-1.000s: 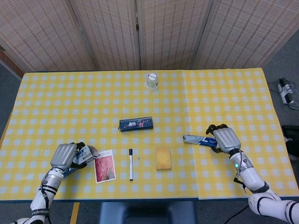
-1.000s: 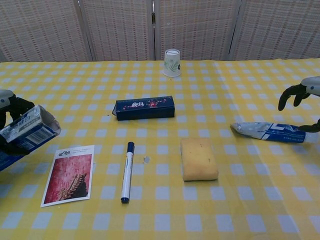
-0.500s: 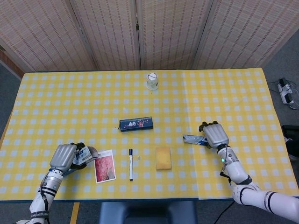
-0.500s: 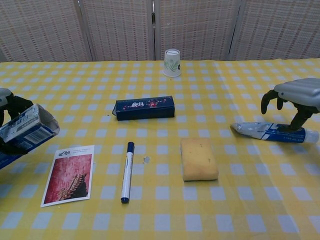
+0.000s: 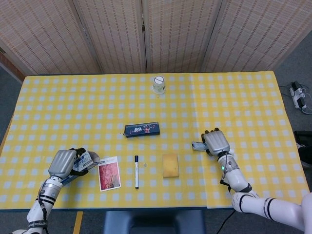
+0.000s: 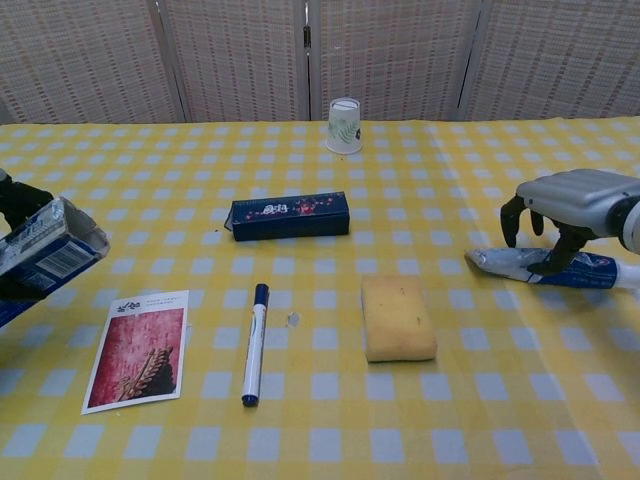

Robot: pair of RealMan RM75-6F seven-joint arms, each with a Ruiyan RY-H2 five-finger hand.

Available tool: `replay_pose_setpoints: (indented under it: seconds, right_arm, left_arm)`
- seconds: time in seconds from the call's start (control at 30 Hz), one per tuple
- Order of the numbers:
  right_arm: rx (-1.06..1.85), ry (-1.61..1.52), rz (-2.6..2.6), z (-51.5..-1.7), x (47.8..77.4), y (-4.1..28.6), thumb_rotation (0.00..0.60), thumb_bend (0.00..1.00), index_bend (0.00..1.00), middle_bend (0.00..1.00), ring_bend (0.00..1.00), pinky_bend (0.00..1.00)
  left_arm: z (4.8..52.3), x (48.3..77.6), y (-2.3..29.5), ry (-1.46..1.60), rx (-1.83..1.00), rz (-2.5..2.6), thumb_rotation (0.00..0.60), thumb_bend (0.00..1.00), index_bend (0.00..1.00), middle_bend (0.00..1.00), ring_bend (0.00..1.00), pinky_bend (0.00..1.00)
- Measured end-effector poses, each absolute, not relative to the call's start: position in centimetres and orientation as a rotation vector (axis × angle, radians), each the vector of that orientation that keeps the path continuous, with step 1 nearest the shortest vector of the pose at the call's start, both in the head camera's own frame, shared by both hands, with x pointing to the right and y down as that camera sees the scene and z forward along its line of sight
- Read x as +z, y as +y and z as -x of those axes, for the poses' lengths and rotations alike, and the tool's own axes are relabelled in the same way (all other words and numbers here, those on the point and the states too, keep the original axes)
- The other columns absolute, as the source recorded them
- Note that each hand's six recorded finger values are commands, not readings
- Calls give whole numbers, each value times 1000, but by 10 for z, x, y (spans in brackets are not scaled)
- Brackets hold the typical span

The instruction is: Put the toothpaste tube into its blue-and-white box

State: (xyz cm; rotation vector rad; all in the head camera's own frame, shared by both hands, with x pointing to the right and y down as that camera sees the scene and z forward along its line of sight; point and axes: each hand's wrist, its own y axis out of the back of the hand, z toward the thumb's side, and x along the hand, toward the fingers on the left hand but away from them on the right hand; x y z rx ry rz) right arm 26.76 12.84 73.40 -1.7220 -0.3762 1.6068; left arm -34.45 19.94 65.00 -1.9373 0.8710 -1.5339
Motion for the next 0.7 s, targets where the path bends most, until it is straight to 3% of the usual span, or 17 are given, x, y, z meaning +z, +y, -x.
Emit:
replay_pose_setpoints:
  seconds: [0.5,0.6,0.7]
  right_arm:
    - [1647,-305,1657,-256,743,132,600,325,469,308,369,233]
    - [1644,-300,1659,-252,744,133,600,325,504,370,407,251]
    - [1629,-297,1650,-249,743,131,600,324,657,497,522,392]
  left_arm:
    - [352,647,199,887,-1535,1945,600,153,492,569,498,636]
    - [355,647,198,891,-1540,1941,600,152,492,568,498,636]
    - [357,646,197,895,-1543,1936,600,153,492,568,498,636]
